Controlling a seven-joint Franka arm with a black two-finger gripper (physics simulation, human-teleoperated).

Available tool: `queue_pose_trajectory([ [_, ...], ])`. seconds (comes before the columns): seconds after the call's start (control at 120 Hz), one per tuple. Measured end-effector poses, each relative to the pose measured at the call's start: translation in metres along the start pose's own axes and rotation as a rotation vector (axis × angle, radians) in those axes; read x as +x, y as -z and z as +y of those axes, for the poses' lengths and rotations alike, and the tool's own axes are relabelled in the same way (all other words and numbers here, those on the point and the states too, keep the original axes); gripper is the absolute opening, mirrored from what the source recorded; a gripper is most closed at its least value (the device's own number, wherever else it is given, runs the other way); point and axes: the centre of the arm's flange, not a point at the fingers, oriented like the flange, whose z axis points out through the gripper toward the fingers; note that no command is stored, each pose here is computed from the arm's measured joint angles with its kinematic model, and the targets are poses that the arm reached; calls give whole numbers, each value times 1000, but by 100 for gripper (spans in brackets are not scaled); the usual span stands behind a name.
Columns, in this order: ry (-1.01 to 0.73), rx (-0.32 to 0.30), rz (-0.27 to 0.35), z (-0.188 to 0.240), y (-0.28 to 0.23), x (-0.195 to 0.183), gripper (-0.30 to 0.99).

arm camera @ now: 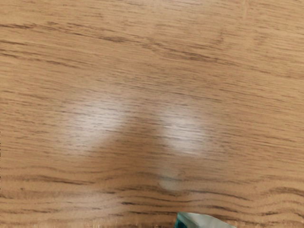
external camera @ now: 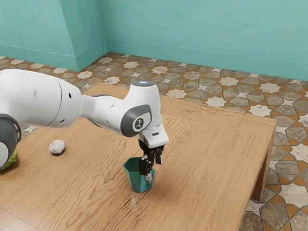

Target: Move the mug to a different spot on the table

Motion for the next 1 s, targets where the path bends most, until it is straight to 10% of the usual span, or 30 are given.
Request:
queue_pose_trajectory([
  [0.7,177,-39,-88,4,-31,1,68],
  [1.0,236,-20,-114,4,-31,2,27],
])
